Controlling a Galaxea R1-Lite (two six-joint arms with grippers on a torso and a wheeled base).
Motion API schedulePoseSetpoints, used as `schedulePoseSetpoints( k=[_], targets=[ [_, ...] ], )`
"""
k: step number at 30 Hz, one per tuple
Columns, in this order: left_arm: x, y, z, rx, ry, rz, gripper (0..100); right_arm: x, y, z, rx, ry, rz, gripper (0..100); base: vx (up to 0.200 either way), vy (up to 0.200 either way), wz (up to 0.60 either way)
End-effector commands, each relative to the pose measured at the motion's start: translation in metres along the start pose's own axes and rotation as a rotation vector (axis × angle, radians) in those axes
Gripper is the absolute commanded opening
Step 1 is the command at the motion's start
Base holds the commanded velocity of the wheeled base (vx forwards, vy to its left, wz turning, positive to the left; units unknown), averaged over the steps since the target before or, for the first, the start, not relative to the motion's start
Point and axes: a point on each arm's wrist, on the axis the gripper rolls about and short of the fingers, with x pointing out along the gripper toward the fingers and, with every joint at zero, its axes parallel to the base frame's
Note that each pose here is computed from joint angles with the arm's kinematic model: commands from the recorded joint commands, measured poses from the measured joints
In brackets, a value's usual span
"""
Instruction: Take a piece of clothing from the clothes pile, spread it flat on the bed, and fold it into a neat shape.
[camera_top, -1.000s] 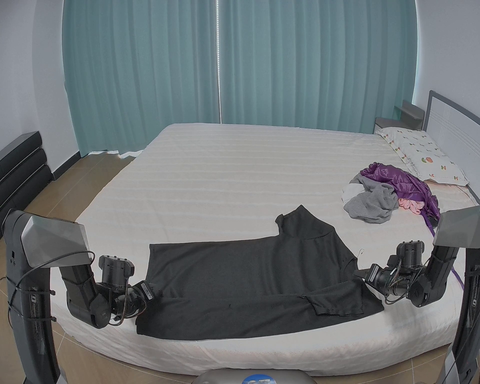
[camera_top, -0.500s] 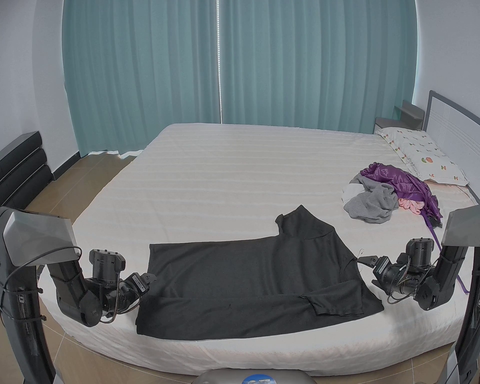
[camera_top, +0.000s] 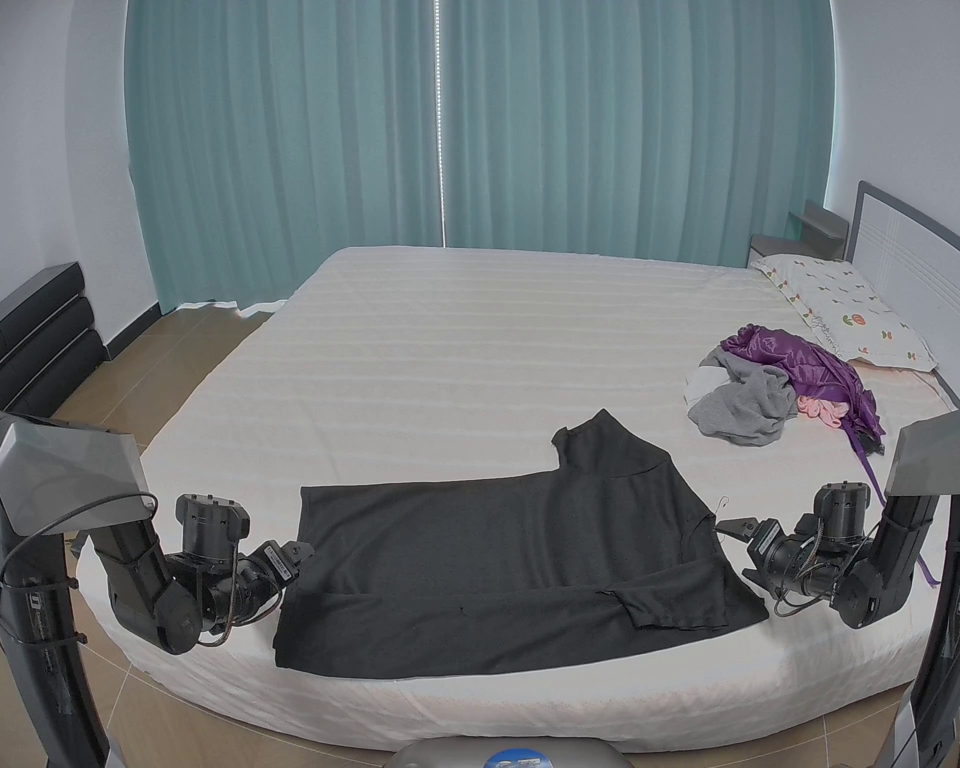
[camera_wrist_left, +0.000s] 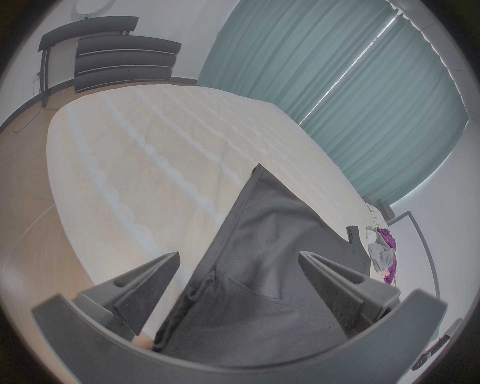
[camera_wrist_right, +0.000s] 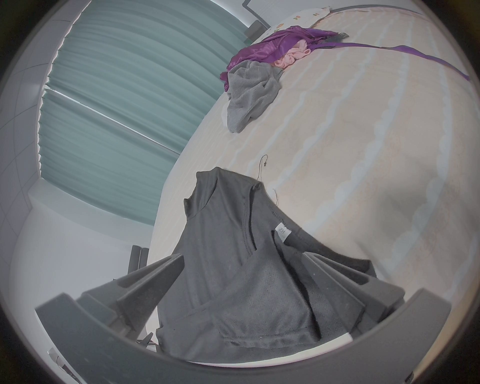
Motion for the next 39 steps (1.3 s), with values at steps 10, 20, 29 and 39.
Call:
schedulePoseSetpoints(
  k=[10, 20, 29, 39],
  targets=[
    [-0.006, -0.009, 0.008, -0.021, -0.035, -0.034, 100, 0.003, -0.002, -0.002, 0.051, 0.007, -0.004, 100, 0.000, 0.000, 0.00],
    [-0.003, -0.029, 0.045, -0.041, -0.154, -0.127, 100, 0.006, -0.001, -0.002, 0.084, 0.016, 0.004, 100, 0.000, 0.000, 0.00],
    [0.094, -0.024, 0.078, 0.045, -0.187, -0.115, 100, 0.010, -0.001, -0.009, 0.067, 0.026, 0.004, 100, 0.000, 0.000, 0.00],
    [0.146, -0.022, 0.076, 0.123, -0.178, -0.140, 100, 0.010, 0.000, -0.011, 0.065, 0.028, 0.005, 100, 0.000, 0.000, 0.00]
  ],
)
